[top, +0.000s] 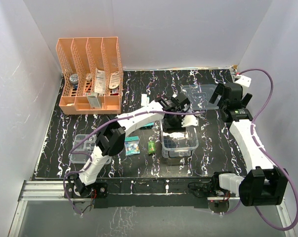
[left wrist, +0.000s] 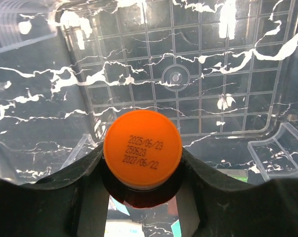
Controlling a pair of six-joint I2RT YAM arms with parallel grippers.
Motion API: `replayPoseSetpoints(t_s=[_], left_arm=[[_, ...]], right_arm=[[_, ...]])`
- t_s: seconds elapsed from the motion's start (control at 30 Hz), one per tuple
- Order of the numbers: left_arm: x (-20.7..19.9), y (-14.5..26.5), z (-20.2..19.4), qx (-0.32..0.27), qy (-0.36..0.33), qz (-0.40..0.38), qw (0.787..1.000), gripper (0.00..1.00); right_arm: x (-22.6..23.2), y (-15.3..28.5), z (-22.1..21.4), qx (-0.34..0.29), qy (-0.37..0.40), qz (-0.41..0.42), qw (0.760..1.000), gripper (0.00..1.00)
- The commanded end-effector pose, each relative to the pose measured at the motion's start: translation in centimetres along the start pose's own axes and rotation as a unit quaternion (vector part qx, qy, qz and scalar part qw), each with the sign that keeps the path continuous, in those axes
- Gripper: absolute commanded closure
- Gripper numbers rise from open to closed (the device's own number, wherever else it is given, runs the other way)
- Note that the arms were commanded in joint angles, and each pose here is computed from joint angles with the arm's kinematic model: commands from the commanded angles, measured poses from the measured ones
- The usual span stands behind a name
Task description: Organize the medicine kit
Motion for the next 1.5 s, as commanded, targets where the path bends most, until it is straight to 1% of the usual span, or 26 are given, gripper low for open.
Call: replayPoseSetpoints(t_s=[0.0, 0.13, 0.17, 0.23, 0.27, 0.33, 0.47, 0.5, 0.57, 0.67, 0.8, 0.93, 0.97, 1.1, 1.2, 1.33, 1.47], left_arm=[[0.4, -0.1, -0.2, 0.002, -0.011, 0.017, 1.0, 1.0], [0.5, -1.1, -0.6, 0.009, -0.004, 0.023, 1.0, 1.0], [0.5, -1.3, -0.7, 0.011, -0.003, 0.025, 1.0, 0.98], [0.6, -1.6, -0.7, 0.01, -0.001, 0.029, 1.0, 0.84], [0.6, -1.7, -0.7, 0.011, 0.0, 0.028, 1.0, 0.75], [0.6, -2.0, -0.7, 0.011, 0.002, 0.026, 1.0, 0.53], [0.3, -2.1, -0.9, 0.015, 0.006, 0.016, 1.0, 0.34], [0.3, -2.2, -0.9, 0.016, 0.007, 0.014, 1.0, 0.31], [0.1, -2.2, -0.9, 0.017, 0.009, 0.01, 1.0, 0.28], [0.3, -2.0, -0.8, 0.013, 0.013, 0.015, 1.0, 0.28], [1.0, -0.9, 0.0, 0.003, 0.02, 0.04, 0.999, 0.28], [2.3, 1.9, 1.9, -0.034, 0.037, 0.082, 0.995, 0.26], [2.9, 3.2, 2.7, -0.054, 0.045, 0.099, 0.993, 0.26], [4.1, 7.9, 5.1, -0.121, 0.084, 0.155, 0.977, 0.21], [4.3, 11.3, 6.1, -0.172, 0.114, 0.184, 0.961, 0.14], [4.5, 14.8, 5.8, -0.231, 0.165, 0.201, 0.938, 0.07], [4.7, 17.2, 4.1, -0.257, 0.219, 0.205, 0.919, 0.07]], right_arm=[[0.0, 1.1, 1.1, -0.027, -0.021, 0.008, 0.999, 0.02], [-0.2, 1.2, 0.8, -0.026, -0.023, 0.01, 0.999, 0.02], [-0.2, 1.3, 0.8, -0.026, -0.023, 0.01, 0.999, 0.02], [-0.3, 1.4, 0.7, -0.026, -0.023, 0.01, 0.999, 0.02], [-0.3, 1.4, 0.6, -0.025, -0.023, 0.01, 0.999, 0.02], [-0.4, 1.4, 0.5, -0.025, -0.022, 0.009, 0.999, 0.02], [-0.5, 1.5, 0.4, -0.025, -0.022, 0.009, 0.999, 0.02], [-0.5, 1.5, 0.4, -0.025, -0.022, 0.009, 0.999, 0.02], [-0.5, 1.5, 0.3, -0.025, -0.022, 0.01, 0.999, 0.02], [-0.6, 1.6, 0.2, -0.024, -0.022, 0.01, 0.999, 0.02], [-0.6, 1.6, -0.1, -0.023, -0.023, 0.013, 0.999, 0.02], [-0.6, 1.7, 0.0, -0.023, -0.024, 0.014, 0.999, 0.02], [-0.6, 1.7, 0.1, -0.024, -0.022, 0.015, 0.999, 0.02], [-0.6, 1.3, 0.1, -0.016, -0.011, 0.007, 1.0, 0.02], [-0.7, 0.8, -0.3, -0.011, -0.007, -0.003, 1.0, 0.02], [-1.3, -0.6, -1.6, 0.002, -0.009, -0.019, 1.0, 0.02], [-2.4, -2.0, -2.9, 0.007, -0.003, -0.037, 0.999, 0.02]])
Point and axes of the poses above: each gripper's point midway between its finger pads, its own y axis back along the fingers, its own x axis along the line the jaws close on, z = x × y, the point moved 9 cm from there along y, back along the fingers, and after that the axes turned 4 degrees about -y, right-handed, at the moved point
